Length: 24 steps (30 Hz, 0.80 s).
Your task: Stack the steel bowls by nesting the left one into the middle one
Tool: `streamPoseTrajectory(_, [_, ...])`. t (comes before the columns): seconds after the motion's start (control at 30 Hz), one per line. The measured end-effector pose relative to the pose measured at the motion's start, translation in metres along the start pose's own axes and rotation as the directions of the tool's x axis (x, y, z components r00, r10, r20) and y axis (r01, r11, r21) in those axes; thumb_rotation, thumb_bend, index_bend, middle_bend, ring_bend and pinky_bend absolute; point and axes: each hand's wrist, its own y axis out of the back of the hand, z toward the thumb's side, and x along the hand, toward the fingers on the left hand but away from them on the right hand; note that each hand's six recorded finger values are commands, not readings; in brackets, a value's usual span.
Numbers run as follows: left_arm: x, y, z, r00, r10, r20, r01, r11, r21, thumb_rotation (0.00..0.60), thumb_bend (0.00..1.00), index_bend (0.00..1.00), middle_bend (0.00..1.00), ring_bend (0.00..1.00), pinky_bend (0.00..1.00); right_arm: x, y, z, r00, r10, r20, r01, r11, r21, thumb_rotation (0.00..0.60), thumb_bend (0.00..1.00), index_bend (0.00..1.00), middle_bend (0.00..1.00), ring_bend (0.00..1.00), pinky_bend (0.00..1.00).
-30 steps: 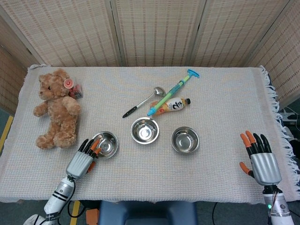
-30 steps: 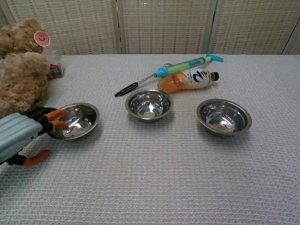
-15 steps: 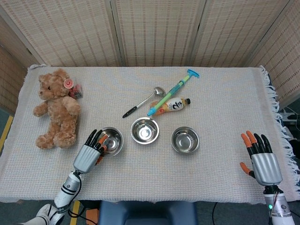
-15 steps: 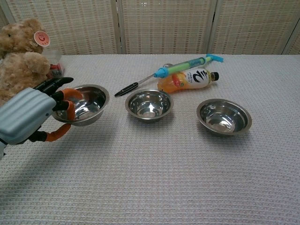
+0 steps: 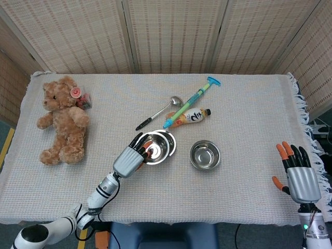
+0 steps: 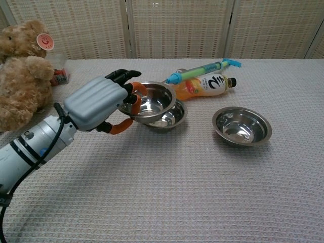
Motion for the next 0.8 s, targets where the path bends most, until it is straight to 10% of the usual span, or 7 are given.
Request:
streamPoseTrajectory(0.13, [0.017,-0.008,0.002,0.999,-0.032,-0.003,0.032,0.999,0.017,0.600,0.50,0.65,0.20,0.03,0.09,-0.002,0.001,-0.006,1.000,0.003,0.020,-0.002,1.000,-0.006,0.600,0.12,0.00,0.00,0.00,0.00])
streamPoseTrajectory(0.37, [0.031,-0.022,0.006,0.996,-0.094,0.001,0.094,0.996,0.008,0.600,0.48,0.01,0.05,0.00,0.09,-0.005,0.002,-0.010,0.999,0.003,0.034,-0.002,1.000,-0.009,0.600,0.12,0.00,0.00,0.00,0.00])
streamPoseTrajectory(0.8, [-0.007,-0.007,0.009,0.989,-0.145,0.022,0.146,0.989,-0.033,0.600,0.45,0.00,0.00,0.00,0.09,-0.010,-0.020,0.020,0.993,0.088,-0.081,-0.087,0.996,0.024,0.600,0.12,0.00,0.00,0.00,0.00])
